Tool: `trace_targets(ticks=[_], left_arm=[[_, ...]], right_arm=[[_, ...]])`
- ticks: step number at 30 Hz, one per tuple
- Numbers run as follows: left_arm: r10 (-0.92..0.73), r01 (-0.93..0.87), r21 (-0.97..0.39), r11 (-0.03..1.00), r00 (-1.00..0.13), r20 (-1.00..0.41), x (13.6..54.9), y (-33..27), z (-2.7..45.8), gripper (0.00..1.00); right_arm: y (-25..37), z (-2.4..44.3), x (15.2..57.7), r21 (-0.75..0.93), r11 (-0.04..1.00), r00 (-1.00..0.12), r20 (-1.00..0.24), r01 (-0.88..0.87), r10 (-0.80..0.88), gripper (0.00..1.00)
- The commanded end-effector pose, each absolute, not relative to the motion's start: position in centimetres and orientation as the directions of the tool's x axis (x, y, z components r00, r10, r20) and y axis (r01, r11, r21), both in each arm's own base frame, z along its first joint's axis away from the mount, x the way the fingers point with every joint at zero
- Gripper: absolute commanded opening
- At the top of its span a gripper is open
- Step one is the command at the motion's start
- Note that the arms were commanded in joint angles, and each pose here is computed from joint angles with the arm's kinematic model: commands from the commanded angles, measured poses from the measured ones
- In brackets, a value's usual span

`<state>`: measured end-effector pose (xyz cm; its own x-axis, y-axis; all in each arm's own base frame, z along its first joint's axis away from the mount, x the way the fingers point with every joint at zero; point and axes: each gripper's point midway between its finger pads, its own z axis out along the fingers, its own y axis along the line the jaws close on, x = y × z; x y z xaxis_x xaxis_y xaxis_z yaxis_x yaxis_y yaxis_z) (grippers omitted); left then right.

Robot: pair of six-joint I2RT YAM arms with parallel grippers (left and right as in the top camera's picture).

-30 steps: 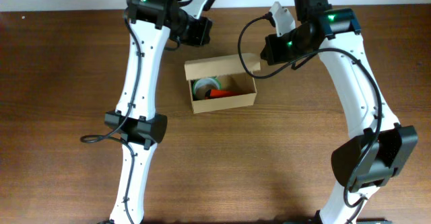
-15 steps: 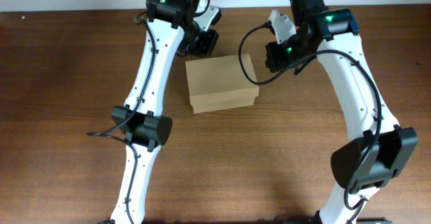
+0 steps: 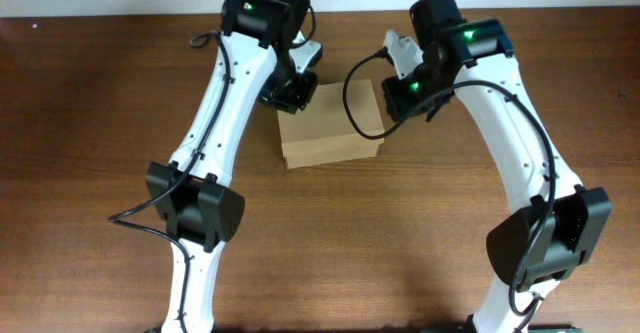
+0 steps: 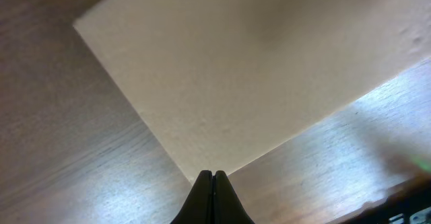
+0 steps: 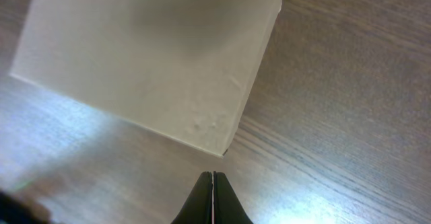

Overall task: Pack container
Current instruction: 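Press the closed lid down with both grippers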

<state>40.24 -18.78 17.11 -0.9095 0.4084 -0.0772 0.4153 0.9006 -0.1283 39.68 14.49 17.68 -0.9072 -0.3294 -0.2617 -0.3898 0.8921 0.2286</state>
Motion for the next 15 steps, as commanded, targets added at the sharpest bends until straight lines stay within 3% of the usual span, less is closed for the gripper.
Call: trace_targets(ticks=[1,15], left_arm=[[0.416,0.416,-0.057,0.907,-0.909,-0.009,39.3,-17.7,15.6,0.02],[0.413,0.411,-0.039,0.911,-0.907,0.088,38.6,-16.8,10.5,0.02]], right_arm=[[14.7,15.8,38.4,0.222,0.894,-0.913,-0.223,-0.389,-0.342,0.04],[15.5,10.9,37.4,0.241,0.899,-0.927,-0.181,-0.366,-0.329,0.04]])
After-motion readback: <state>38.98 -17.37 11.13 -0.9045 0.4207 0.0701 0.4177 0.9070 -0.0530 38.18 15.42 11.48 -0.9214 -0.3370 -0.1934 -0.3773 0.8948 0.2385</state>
